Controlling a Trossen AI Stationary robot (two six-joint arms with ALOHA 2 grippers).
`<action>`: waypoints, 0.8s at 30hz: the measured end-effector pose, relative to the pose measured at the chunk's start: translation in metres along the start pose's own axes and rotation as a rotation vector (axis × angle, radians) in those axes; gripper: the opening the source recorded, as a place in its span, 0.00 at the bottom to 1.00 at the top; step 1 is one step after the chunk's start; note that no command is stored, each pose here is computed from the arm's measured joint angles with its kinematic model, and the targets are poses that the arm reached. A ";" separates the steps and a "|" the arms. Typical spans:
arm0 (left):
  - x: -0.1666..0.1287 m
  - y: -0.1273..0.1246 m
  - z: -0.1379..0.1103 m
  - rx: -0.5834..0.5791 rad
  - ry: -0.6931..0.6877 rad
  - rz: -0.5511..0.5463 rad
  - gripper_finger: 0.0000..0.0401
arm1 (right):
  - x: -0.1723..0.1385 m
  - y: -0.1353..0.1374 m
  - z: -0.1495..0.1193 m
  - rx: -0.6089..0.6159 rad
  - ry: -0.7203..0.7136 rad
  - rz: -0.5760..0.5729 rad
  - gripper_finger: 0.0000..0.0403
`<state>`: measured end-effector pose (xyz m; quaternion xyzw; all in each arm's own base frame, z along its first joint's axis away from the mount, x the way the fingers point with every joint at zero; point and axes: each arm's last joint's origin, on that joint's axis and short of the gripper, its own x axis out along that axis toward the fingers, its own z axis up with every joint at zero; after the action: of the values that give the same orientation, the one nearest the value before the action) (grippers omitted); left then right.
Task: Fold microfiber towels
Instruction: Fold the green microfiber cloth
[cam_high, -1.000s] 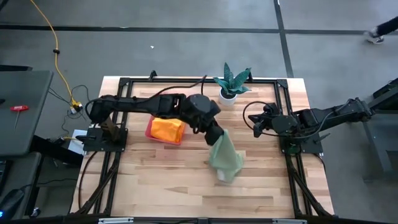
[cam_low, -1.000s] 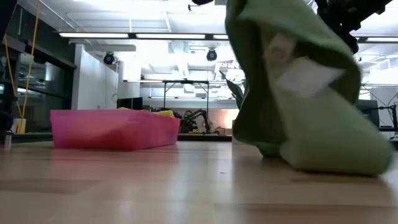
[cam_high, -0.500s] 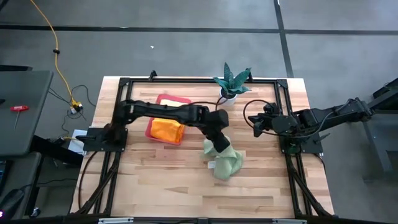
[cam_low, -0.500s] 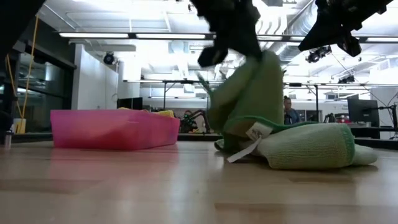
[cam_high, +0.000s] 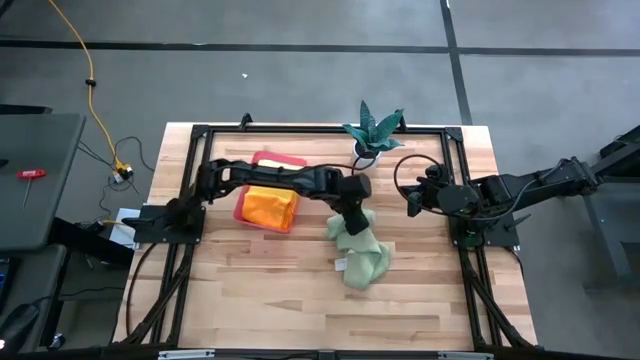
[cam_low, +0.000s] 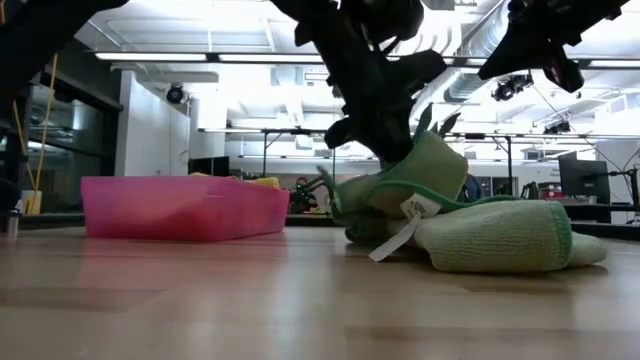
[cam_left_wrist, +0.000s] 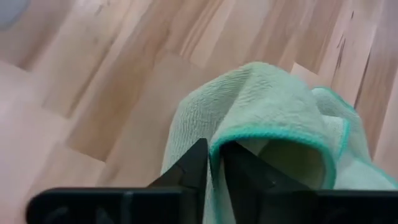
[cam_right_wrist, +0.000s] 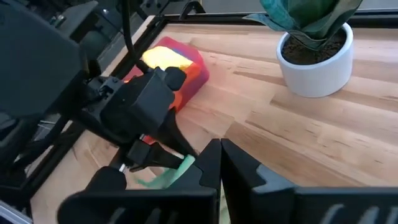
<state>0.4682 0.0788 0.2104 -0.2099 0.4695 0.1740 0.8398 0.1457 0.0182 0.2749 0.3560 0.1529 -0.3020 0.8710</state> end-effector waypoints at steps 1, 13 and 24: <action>-0.001 0.001 0.001 0.012 0.000 0.002 0.13 | 0.000 0.000 0.000 0.003 -0.003 0.004 0.00; -0.061 0.002 0.014 0.252 0.115 0.039 0.42 | 0.000 0.003 0.002 0.035 -0.015 0.022 0.00; -0.077 -0.027 -0.037 0.242 0.005 -0.003 0.47 | 0.000 0.002 0.001 0.035 -0.013 0.021 0.00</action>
<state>0.4166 0.0292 0.2643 -0.1083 0.4889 0.1144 0.8580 0.1473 0.0185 0.2772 0.3706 0.1380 -0.2977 0.8689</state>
